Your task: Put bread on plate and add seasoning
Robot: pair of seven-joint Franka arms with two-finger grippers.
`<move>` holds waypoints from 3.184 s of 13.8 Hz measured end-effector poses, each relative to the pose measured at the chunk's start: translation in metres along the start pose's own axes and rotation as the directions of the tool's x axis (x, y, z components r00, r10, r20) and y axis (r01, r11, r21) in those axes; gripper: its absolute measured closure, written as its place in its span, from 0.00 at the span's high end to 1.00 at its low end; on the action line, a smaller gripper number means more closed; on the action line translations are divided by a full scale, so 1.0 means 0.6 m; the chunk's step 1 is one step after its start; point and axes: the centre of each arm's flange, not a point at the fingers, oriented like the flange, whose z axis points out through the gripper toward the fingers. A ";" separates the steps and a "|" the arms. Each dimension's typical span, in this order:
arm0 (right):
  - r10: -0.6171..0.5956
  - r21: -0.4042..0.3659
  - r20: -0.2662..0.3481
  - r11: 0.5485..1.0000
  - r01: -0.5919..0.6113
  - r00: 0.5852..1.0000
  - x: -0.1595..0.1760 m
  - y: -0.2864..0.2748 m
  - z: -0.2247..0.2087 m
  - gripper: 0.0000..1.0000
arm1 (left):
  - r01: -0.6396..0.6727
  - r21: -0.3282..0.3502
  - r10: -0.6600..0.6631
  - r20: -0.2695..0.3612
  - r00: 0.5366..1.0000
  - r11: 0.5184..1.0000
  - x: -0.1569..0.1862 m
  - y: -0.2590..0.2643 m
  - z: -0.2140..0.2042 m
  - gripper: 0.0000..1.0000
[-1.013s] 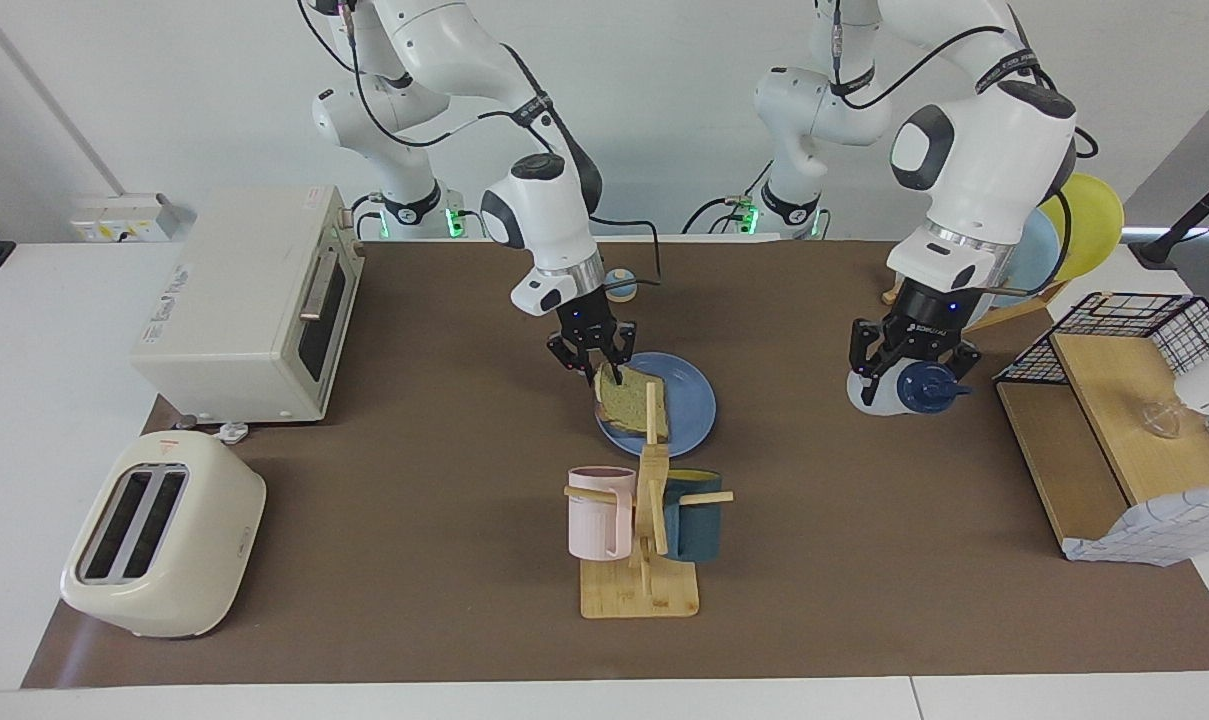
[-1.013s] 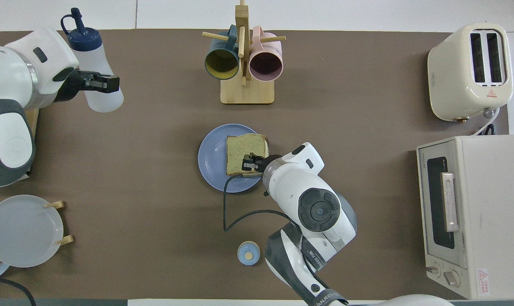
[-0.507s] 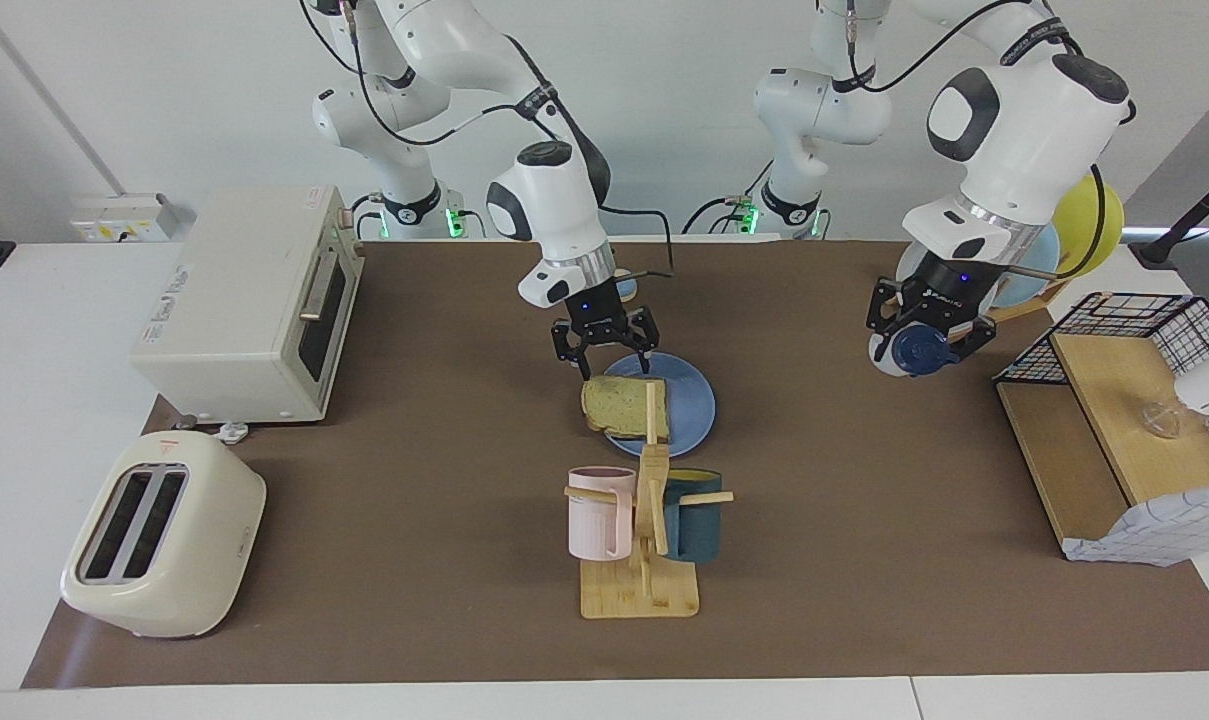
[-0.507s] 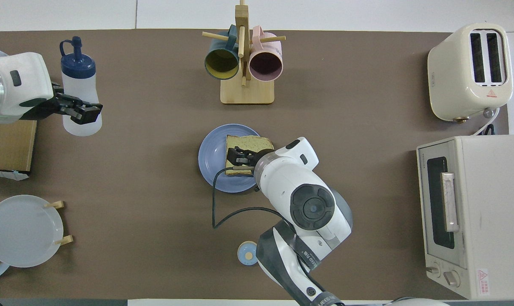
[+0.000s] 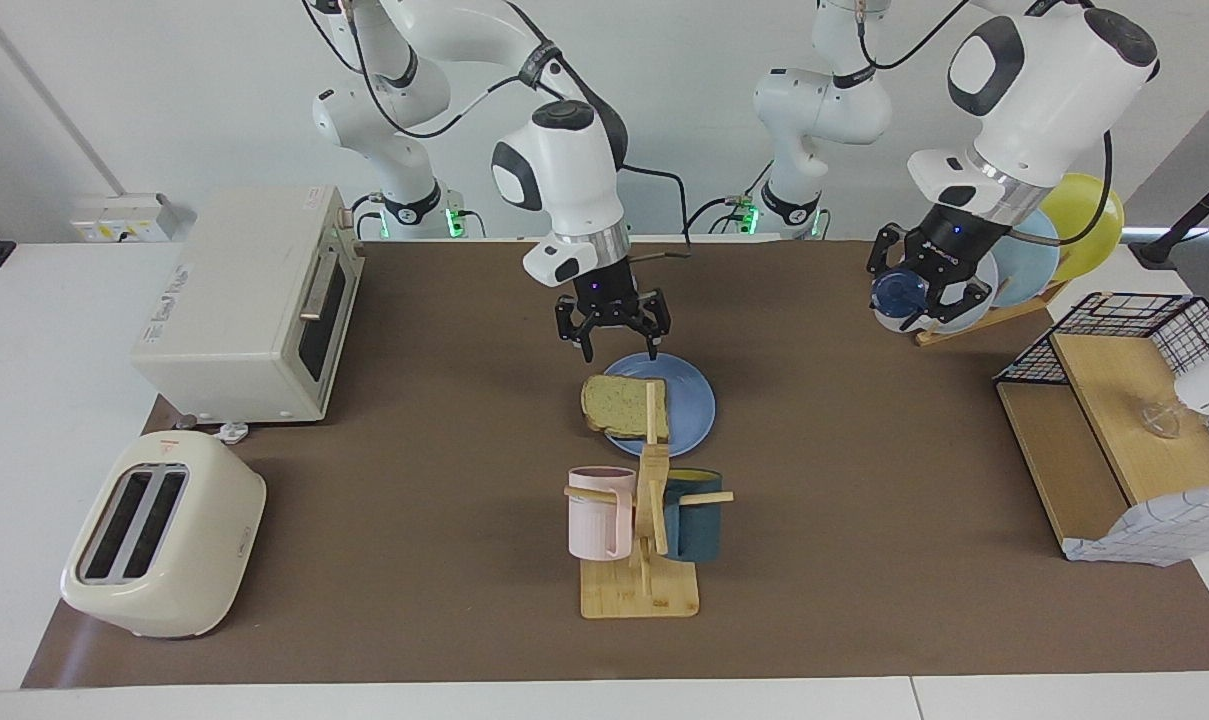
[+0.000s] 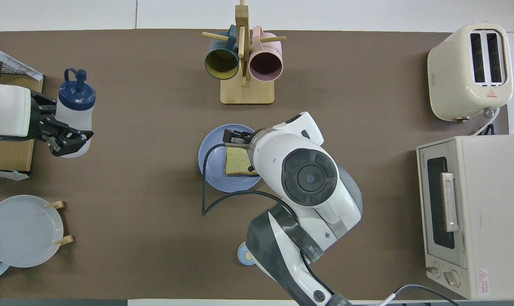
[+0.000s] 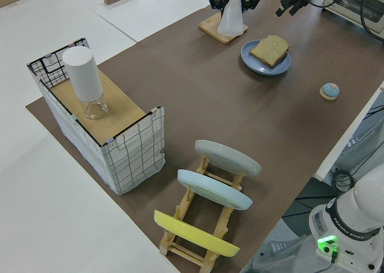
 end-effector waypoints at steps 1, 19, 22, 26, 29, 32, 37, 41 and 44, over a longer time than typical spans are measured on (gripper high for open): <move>0.014 0.003 -0.004 1.000 -0.014 1.000 0.021 -0.003 -0.022 1.00 | -0.035 -0.011 0.035 0.008 0.999 0.999 0.001 0.005 0.003 0.45; 0.236 0.315 0.231 0.900 -0.302 0.944 0.032 -0.167 -0.269 0.81 | -0.435 -0.211 0.459 0.080 0.885 0.876 0.043 0.148 0.058 0.45; 0.215 0.309 0.230 0.909 -0.281 0.949 0.005 -0.188 -0.270 0.81 | -0.438 -0.182 0.453 0.044 0.891 0.880 0.036 0.156 0.076 0.45; 0.215 0.300 0.229 0.912 -0.279 0.949 0.005 -0.186 -0.265 0.70 | -0.432 -0.172 0.439 0.003 0.898 0.885 0.027 0.164 0.083 0.45; 0.214 0.295 0.231 0.914 -0.278 0.949 0.002 -0.186 -0.260 0.62 | -0.432 -0.171 0.438 -0.004 0.899 0.885 0.026 0.166 0.081 0.45; 0.193 0.295 0.238 0.919 -0.261 0.952 -0.018 -0.199 -0.259 0.62 | -0.429 -0.177 0.434 -0.010 0.901 0.886 0.026 0.167 0.083 0.45; 0.181 0.287 0.227 0.926 -0.244 0.957 -0.026 -0.201 -0.256 0.57 | -0.425 -0.182 0.430 -0.016 0.903 0.887 0.026 0.168 0.086 0.45; 0.181 0.284 0.227 0.928 -0.243 0.957 -0.027 -0.200 -0.254 0.52 | -0.421 -0.187 0.423 -0.031 0.906 0.888 0.027 0.170 0.086 0.45; 0.171 0.277 0.234 0.932 -0.234 0.957 -0.040 -0.204 -0.249 0.48 | -0.420 -0.187 0.421 -0.034 0.906 0.888 0.027 0.170 0.086 0.45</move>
